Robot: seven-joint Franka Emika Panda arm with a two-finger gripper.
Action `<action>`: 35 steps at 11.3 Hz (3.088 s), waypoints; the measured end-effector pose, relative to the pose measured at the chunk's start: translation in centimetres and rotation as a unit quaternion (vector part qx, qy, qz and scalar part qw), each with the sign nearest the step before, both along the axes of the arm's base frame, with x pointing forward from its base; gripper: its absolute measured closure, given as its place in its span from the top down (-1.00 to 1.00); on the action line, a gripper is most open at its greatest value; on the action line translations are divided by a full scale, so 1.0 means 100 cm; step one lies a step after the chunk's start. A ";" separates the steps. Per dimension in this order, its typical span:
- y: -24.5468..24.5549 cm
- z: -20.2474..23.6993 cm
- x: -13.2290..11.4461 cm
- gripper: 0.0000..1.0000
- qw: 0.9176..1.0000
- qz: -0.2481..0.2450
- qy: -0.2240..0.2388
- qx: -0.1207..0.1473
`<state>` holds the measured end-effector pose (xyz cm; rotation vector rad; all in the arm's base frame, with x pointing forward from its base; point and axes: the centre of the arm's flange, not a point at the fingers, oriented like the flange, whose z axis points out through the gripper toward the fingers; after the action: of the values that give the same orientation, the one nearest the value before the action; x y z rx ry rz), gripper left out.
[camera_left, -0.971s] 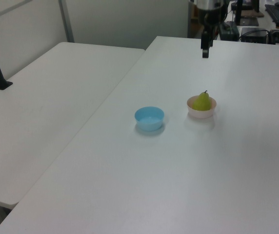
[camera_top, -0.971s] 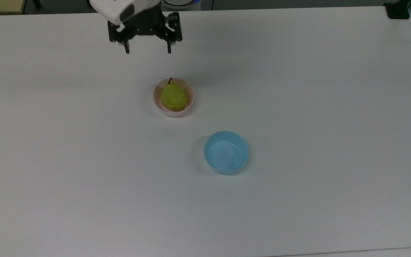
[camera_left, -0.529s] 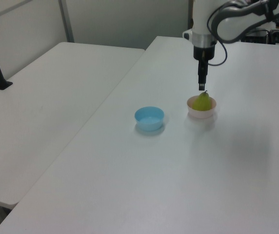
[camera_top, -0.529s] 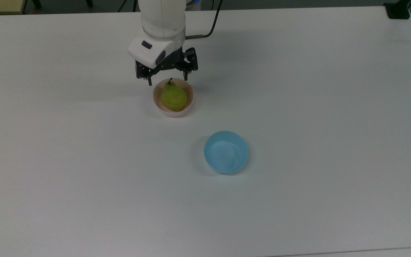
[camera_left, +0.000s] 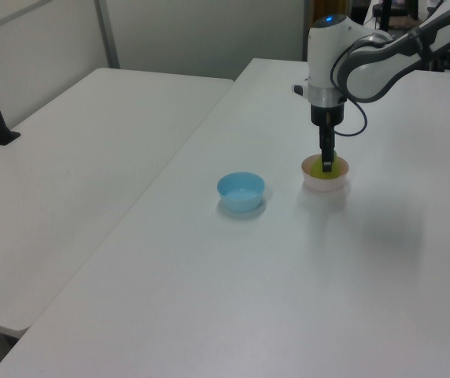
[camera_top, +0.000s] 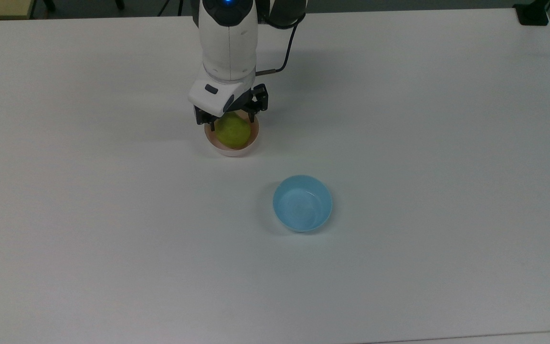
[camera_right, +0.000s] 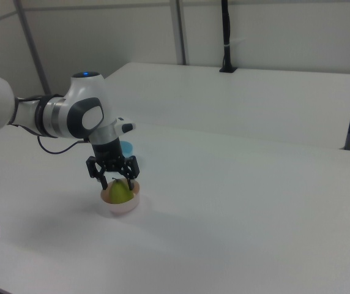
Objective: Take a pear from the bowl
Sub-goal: 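Close the gripper around the green pear, then lift the pear out of the pink bowl and carry it beside the bowl, then lower the pear onto the table and open the gripper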
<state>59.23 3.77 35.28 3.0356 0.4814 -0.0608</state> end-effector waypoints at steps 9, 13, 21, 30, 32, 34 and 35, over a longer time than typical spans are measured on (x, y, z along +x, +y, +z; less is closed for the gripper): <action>0.008 -0.011 0.001 0.43 1.000 0.012 0.007 -0.006; 0.007 0.048 0.002 0.43 1.000 0.008 -0.003 -0.004; -0.110 0.079 0.009 0.42 0.998 -0.058 0.005 -0.009; -0.167 -0.001 0.028 0.42 0.996 -0.080 0.002 -0.031; -0.169 -0.002 0.028 0.55 0.996 -0.080 0.002 -0.032; -0.169 0.002 0.031 0.95 0.996 -0.081 -0.003 -0.033; -0.169 0.008 0.033 1.00 0.996 -0.081 -0.008 -0.033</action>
<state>62.49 -13.14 36.10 2.9995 0.2273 -0.0581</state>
